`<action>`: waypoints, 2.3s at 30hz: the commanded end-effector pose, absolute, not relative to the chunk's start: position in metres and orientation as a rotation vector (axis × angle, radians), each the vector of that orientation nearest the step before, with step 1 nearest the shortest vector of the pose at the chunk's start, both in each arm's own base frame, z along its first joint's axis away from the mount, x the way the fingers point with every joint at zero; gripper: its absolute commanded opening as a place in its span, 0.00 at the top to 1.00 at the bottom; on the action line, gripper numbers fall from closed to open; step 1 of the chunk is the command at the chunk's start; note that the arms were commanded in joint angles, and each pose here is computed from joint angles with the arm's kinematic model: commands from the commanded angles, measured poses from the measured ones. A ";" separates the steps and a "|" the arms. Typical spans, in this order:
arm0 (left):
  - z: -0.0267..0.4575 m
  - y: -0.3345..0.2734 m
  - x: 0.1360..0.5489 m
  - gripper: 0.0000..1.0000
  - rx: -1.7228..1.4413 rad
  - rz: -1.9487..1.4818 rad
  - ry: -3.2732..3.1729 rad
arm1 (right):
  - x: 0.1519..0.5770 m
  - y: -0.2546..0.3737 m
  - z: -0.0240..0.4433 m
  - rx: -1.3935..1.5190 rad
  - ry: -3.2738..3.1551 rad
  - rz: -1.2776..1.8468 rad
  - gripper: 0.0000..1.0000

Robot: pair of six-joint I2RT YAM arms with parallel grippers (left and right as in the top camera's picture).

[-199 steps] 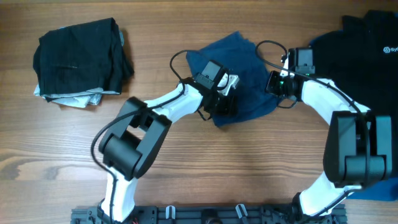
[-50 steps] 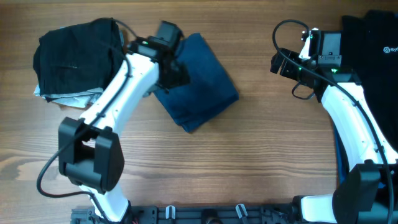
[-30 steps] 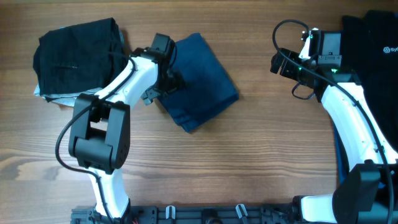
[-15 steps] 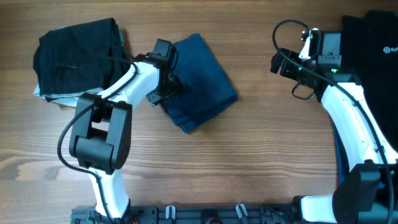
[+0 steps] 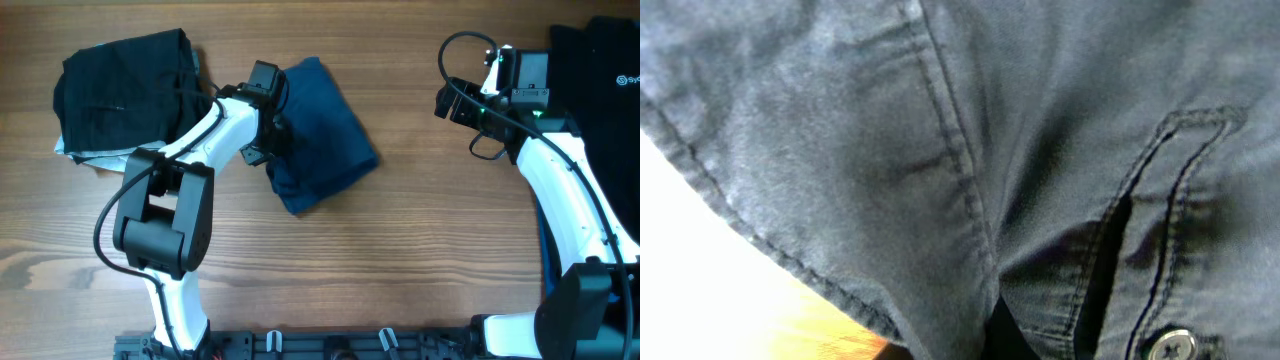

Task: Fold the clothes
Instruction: 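Press and straighten the folded shorts with the left gripper, then grasp the blue shorts with the left gripper and stack them onto the black pile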

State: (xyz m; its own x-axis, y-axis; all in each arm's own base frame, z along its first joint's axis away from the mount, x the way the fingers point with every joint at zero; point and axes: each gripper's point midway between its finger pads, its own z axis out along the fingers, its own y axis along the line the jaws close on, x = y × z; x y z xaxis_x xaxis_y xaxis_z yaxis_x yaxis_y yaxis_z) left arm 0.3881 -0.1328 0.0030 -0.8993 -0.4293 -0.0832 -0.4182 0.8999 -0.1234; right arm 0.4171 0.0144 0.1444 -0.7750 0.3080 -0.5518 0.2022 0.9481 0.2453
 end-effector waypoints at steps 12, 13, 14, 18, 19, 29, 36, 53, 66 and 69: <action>0.114 -0.095 0.464 0.96 -0.291 0.147 2.560 | 0.417 0.010 0.139 0.374 2.492 0.203 0.00; 0.123 -0.092 0.470 0.96 -0.306 0.154 2.516 | 0.417 0.010 0.139 0.374 2.492 0.203 0.00; 0.133 -0.089 0.477 0.96 -0.323 0.153 2.469 | 0.417 0.010 0.139 0.374 2.491 0.203 0.00; 0.168 -0.081 0.500 0.96 -0.391 0.083 2.317 | 0.417 0.010 0.139 0.374 2.490 0.204 0.00; 0.173 -0.078 0.505 0.96 -0.411 0.067 2.285 | 0.417 0.010 0.139 0.374 2.490 0.203 0.00; 0.225 0.034 0.544 0.96 -0.631 0.087 1.996 | 0.417 0.010 0.139 0.374 2.490 0.204 0.00; 0.242 0.099 0.541 0.96 -0.678 0.076 1.941 | 0.417 0.010 0.139 0.374 2.490 0.204 0.00; 0.258 0.155 0.510 0.96 -0.837 0.134 1.892 | 0.417 0.010 0.139 0.374 2.490 0.204 0.00; 0.219 0.172 0.498 0.96 -0.971 0.255 1.939 | 0.417 0.010 0.139 0.374 2.490 0.204 0.00; 0.244 0.175 0.507 0.96 -0.927 0.251 1.853 | 0.417 0.010 0.139 0.374 2.490 0.204 0.01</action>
State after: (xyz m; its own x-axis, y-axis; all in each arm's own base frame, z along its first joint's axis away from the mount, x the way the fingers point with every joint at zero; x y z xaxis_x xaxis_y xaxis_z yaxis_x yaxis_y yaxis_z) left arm 0.5022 0.1596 0.2095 -0.3086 -0.5246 -0.7935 -0.6793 0.7055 -0.2022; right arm 0.4171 0.0144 0.1444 -0.7748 0.3080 -0.5521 0.2021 0.9481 0.2453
